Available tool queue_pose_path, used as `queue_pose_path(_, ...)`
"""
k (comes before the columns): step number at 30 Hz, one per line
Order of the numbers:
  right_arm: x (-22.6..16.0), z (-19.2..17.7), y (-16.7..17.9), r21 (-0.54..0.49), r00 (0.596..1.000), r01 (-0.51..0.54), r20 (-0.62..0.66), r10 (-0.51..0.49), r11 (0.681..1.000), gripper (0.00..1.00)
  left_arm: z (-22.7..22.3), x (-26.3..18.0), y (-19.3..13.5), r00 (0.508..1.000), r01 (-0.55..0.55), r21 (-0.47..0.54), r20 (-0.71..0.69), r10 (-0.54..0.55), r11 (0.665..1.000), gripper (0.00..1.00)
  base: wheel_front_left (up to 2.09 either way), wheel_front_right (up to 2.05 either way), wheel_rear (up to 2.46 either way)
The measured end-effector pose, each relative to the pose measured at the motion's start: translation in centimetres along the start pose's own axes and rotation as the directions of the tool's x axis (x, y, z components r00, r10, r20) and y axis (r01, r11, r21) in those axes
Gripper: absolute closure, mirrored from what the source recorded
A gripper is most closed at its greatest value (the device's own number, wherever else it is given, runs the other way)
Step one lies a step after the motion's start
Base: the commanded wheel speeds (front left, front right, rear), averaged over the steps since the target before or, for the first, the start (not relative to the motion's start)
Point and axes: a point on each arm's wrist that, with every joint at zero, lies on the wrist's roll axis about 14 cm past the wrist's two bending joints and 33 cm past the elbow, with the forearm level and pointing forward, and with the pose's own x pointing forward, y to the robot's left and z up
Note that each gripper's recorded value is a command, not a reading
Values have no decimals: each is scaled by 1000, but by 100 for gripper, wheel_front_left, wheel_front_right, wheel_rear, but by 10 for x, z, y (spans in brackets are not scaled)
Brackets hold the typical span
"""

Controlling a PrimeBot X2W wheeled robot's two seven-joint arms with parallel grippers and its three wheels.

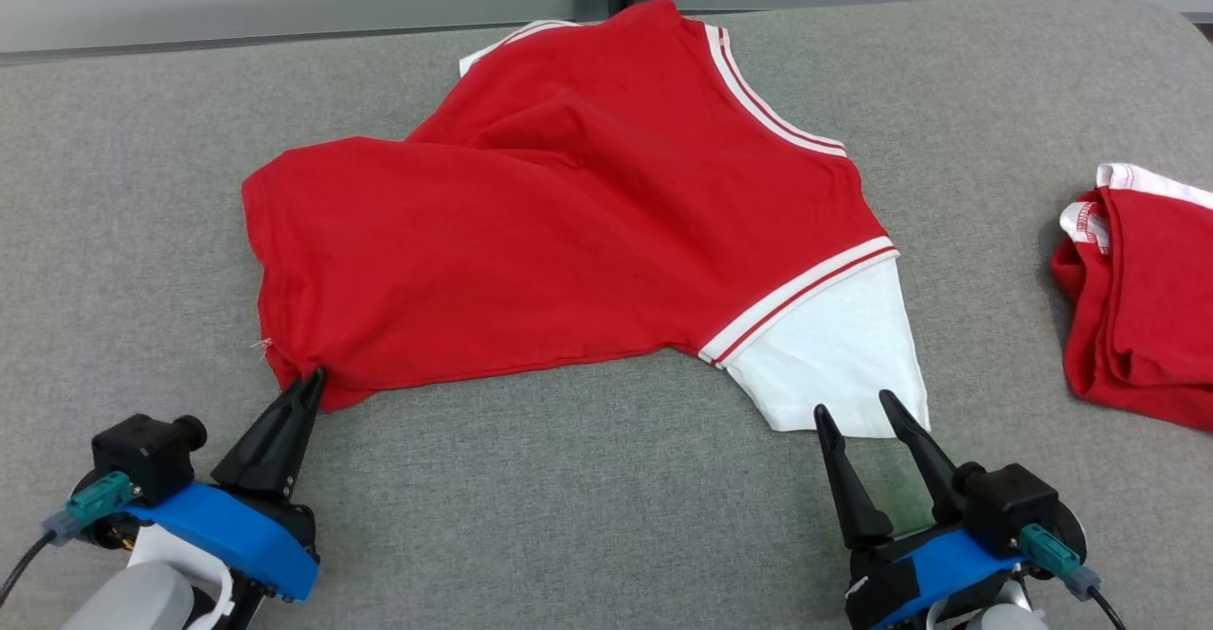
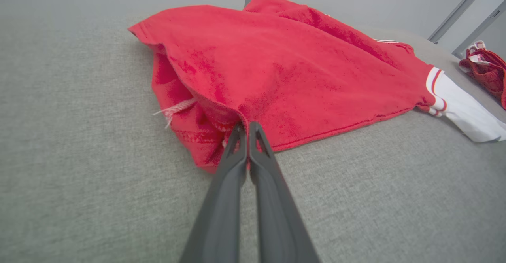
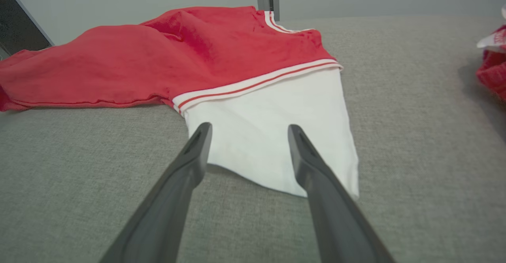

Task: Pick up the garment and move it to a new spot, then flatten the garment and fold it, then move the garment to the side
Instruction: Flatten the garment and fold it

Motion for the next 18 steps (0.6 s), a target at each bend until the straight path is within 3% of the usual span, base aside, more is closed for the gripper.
queue_pose_path(18, 18, -6, -4, 38, 1000, 14, -22, -13, 999, 0, 60, -42, 7, 971, -80, -2, 224, 78, 997, 100, 0, 0, 0)
